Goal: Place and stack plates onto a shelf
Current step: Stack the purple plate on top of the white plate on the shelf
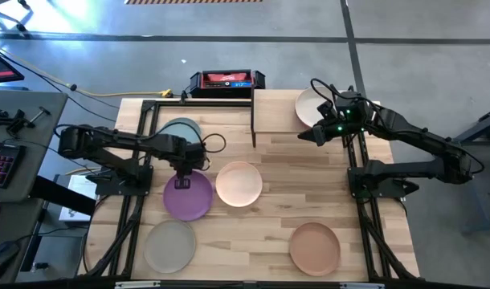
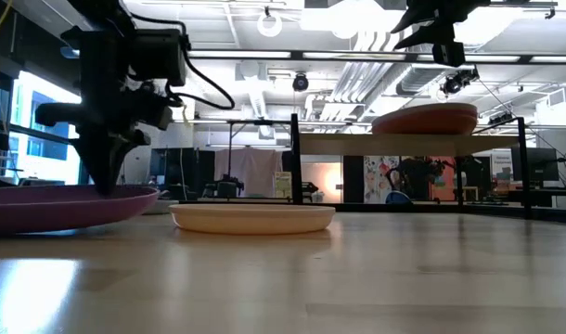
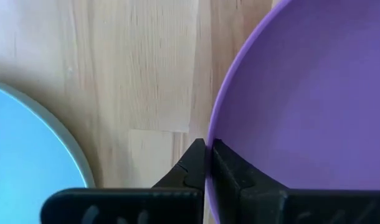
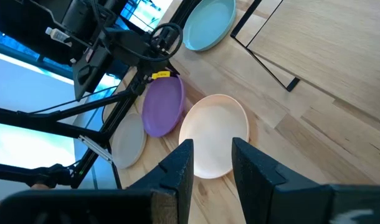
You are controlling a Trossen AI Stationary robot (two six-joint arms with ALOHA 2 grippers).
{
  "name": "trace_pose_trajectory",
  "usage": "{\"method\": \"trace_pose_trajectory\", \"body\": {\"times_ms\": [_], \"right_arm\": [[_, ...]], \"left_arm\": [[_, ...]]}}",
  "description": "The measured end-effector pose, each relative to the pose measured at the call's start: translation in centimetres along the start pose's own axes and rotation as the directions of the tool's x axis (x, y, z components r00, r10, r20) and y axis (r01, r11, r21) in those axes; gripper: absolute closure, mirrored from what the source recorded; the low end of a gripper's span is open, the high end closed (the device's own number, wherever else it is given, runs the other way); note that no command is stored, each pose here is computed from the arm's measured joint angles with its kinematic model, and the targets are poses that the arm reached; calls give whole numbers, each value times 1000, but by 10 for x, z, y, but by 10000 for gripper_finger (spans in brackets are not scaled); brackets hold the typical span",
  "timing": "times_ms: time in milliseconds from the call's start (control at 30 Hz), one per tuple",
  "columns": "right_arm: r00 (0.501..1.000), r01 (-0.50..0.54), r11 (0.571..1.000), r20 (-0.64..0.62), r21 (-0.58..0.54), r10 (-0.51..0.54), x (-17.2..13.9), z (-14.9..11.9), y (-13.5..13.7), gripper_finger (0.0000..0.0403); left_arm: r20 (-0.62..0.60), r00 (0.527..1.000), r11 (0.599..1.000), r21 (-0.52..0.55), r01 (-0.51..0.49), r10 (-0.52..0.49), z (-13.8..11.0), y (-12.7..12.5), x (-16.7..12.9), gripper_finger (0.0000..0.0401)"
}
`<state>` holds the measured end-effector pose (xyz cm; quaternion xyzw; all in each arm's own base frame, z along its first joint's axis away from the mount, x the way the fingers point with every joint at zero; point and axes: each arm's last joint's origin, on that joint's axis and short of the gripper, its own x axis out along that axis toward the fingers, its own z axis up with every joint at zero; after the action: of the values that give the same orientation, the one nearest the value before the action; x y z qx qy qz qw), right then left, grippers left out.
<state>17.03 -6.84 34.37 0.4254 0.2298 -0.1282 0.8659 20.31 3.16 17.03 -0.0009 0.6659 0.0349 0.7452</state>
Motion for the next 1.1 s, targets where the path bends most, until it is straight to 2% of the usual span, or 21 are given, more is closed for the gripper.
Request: {"method": "trace_pose_trajectory", "body": {"times_ms": [433, 567, 833, 1100], "right_arm": [[1000, 0, 1000, 0, 11, 0, 0, 0, 0, 313], [1000, 0, 1000, 0, 10, 0, 0, 0, 0, 313], [1000, 11, 1000, -13, 24, -11, 0, -1, -1, 313], [999, 33, 999, -38, 33, -32, 0, -4, -3, 300]], "left_arm": [[26, 1000, 999, -36, 17, -16, -2, 0, -12, 401], [14, 1000, 999, -41, 17, -17, 2, 1, -22, 401], [73, 997, 997, -77, 6, -1, 15, 3, -41, 401], [54, 997, 993, -111, -46, 53, 20, 10, -67, 401]]}}
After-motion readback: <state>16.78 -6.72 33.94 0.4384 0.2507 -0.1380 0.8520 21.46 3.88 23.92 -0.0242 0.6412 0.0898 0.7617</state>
